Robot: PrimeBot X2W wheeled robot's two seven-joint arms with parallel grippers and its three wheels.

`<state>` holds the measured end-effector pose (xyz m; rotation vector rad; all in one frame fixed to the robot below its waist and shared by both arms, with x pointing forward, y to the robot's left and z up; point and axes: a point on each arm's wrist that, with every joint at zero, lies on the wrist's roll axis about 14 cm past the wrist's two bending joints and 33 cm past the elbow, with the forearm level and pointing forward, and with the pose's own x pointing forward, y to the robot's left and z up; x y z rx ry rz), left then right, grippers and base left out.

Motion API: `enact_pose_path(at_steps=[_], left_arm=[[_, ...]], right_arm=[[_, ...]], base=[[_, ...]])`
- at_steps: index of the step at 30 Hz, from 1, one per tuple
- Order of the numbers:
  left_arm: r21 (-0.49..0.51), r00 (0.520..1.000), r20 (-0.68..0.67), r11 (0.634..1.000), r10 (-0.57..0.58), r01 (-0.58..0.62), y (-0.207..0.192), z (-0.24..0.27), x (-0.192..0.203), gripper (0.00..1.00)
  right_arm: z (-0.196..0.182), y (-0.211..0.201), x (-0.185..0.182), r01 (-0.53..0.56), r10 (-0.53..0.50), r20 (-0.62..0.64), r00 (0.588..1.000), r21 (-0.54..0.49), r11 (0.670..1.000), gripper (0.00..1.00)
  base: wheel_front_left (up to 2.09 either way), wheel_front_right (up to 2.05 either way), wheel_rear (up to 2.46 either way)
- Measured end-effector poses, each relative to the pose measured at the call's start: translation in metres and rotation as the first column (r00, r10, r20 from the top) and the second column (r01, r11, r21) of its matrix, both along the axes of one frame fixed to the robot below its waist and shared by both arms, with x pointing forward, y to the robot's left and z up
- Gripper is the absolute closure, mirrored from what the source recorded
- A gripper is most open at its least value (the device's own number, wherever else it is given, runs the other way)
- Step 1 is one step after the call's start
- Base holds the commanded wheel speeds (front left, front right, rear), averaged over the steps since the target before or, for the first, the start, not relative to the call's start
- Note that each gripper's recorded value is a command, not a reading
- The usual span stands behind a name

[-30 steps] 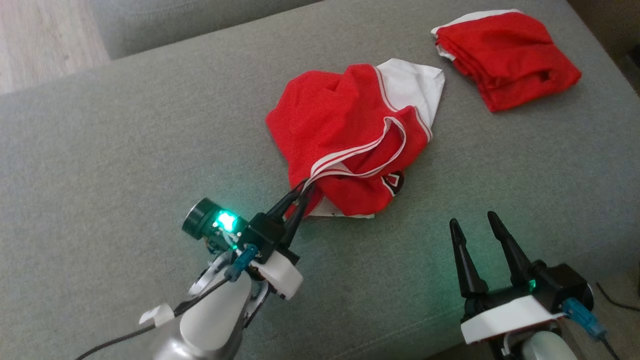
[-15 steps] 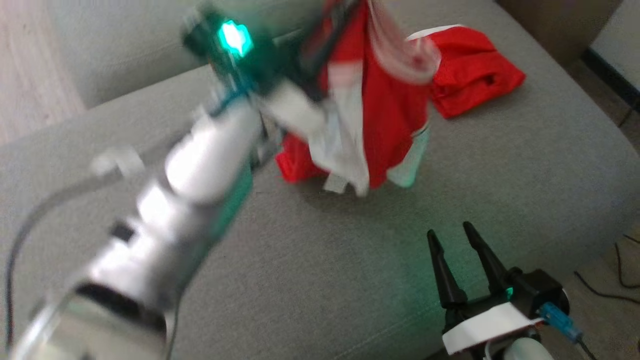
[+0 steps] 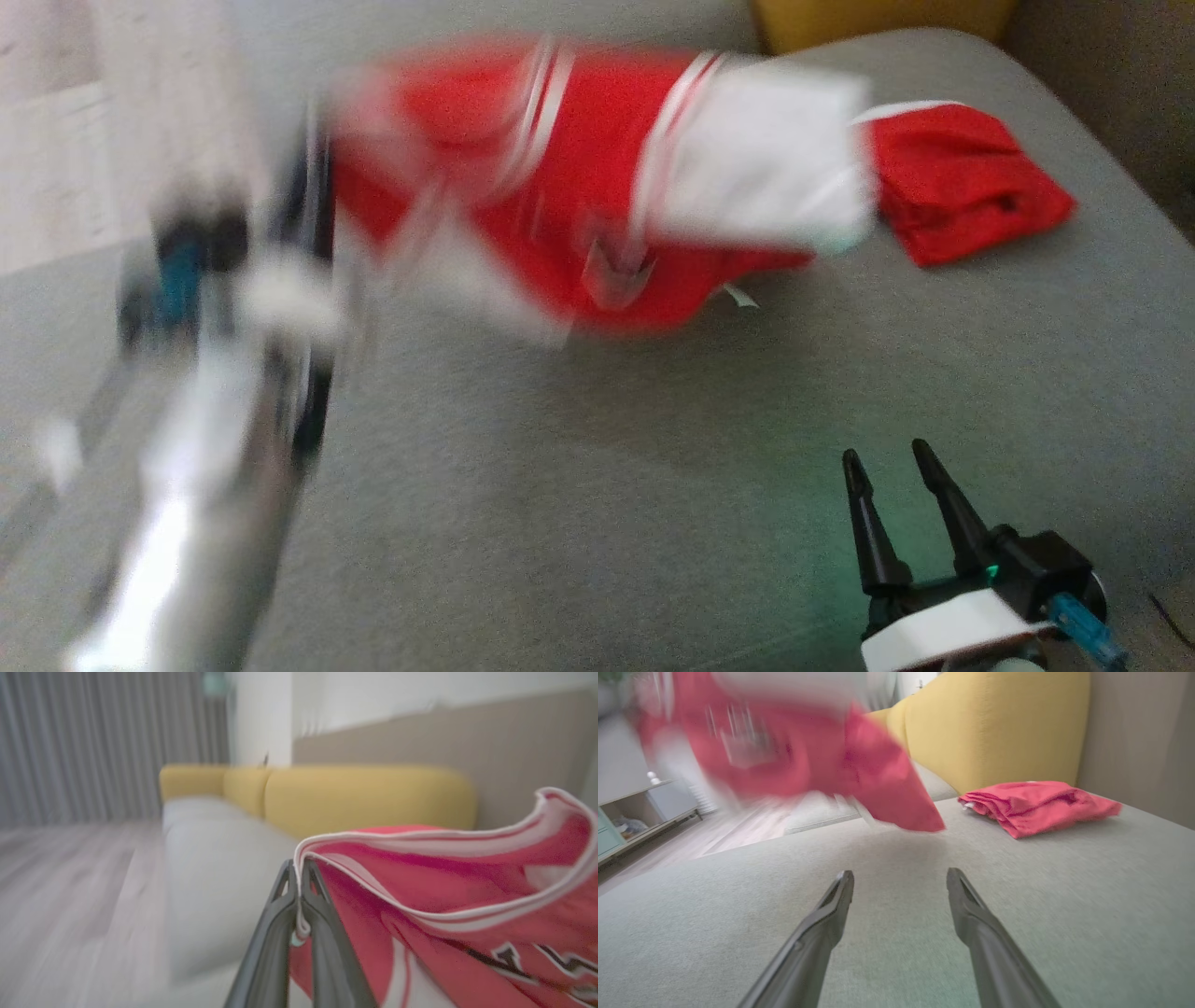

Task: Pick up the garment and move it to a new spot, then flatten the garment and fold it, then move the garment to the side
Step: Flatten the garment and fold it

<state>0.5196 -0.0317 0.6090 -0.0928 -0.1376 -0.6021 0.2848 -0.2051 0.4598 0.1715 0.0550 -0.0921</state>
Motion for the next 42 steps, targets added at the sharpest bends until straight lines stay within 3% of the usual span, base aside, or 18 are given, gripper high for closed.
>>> enact_pose_path(at_steps=[2, 4, 8, 9, 10, 15, 17, 23, 26, 30, 33, 37, 42], left_arm=[[0.089, 0.978, -0.181, 0.992, 0.101, -0.085, 0.052, -0.09, -0.022, 1.0], [0.156, 0.926, -0.324, 0.976, 0.194, -0.15, 0.096, -0.159, -0.057, 1.0], [0.209, 0.843, -0.432, 0.944, 0.322, -0.254, 0.149, -0.212, -0.104, 1.0], [0.215, 0.841, -0.421, 0.938, 0.34, -0.272, 0.154, -0.21, -0.106, 0.62], [0.22, 0.843, -0.402, 0.932, 0.357, -0.289, 0.159, -0.207, -0.105, 0.0], [0.238, 0.861, -0.289, 0.903, 0.418, -0.358, 0.178, -0.18, -0.092, 0.0], [0.232, 0.886, -0.239, 0.909, 0.398, -0.346, 0.171, -0.167, -0.086, 0.0], [0.212, 0.975, -0.151, 0.968, 0.165, -0.132, 0.102, -0.13, -0.062, 0.0], [0.259, 0.992, -0.129, 0.966, 0.014, 0.02, 0.052, -0.106, -0.042, 0.0], [0.362, 0.971, -0.187, 0.909, -0.146, 0.207, -0.011, -0.099, -0.028, 0.0], [0.403, 0.905, -0.34, 0.83, -0.256, 0.386, -0.047, -0.127, -0.043, 0.0], [0.414, 0.807, -0.509, 0.737, -0.3, 0.535, -0.06, -0.168, -0.056, 0.0], [0.401, 0.751, -0.569, 0.684, -0.335, 0.609, -0.07, -0.191, -0.05, 0.0]], right_arm=[[0.001, 0.007, 0.007, -0.031, 0.031, 0.003, 1.0, -0.005, 1.0, 0.0], [0.001, 0.015, 0.014, -0.064, 0.064, 0.004, 0.998, -0.007, 0.998, 0.0], [-0.001, 0.028, 0.025, -0.12, 0.12, -0.005, 0.993, -0.015, 0.993, 0.0], [-0.001, 0.031, 0.027, -0.132, 0.132, -0.007, 0.991, -0.017, 0.991, 0.0], [-0.002, 0.034, 0.028, -0.144, 0.144, -0.009, 0.99, -0.018, 0.989, 0.0], [-0.005, 0.043, 0.033, -0.181, 0.181, -0.019, 0.983, -0.02, 0.983, 0.0], [-0.007, 0.043, 0.034, -0.185, 0.184, -0.027, 0.982, -0.021, 0.983, 0.0], [-0.015, 0.045, 0.038, -0.192, 0.191, -0.057, 0.98, -0.017, 0.981, 0.0], [-0.016, 0.046, 0.047, -0.2, 0.199, -0.06, 0.978, -0.018, 0.98, 0.0], [-0.012, 0.045, 0.065, -0.202, 0.2, -0.048, 0.979, -0.031, 0.979, 0.0], [-0.012, 0.039, 0.074, -0.183, 0.182, -0.046, 0.982, -0.033, 0.982, 0.0], [-0.017, 0.023, 0.075, -0.137, 0.134, -0.07, 0.989, -0.04, 0.99, 0.0], [-0.029, 0.007, 0.068, -0.076, 0.072, -0.116, 0.991, -0.036, 0.996, 0.0]], base=[[0.0, 0.0, 0.0], [0.0, 0.0, 0.0], [0.0, 0.0, 0.0], [0.0, 0.0, 0.0], [0.0, 0.0, 0.0], [0.0, 0.0, 0.0], [0.0, 0.0, 0.0], [0.0, 0.0, 0.0], [0.0, 0.0, 0.0], [0.0, 0.0, 0.0], [0.0, 0.0, 0.0], [0.0, 0.0, 0.0], [0.0, 0.0, 0.0]])
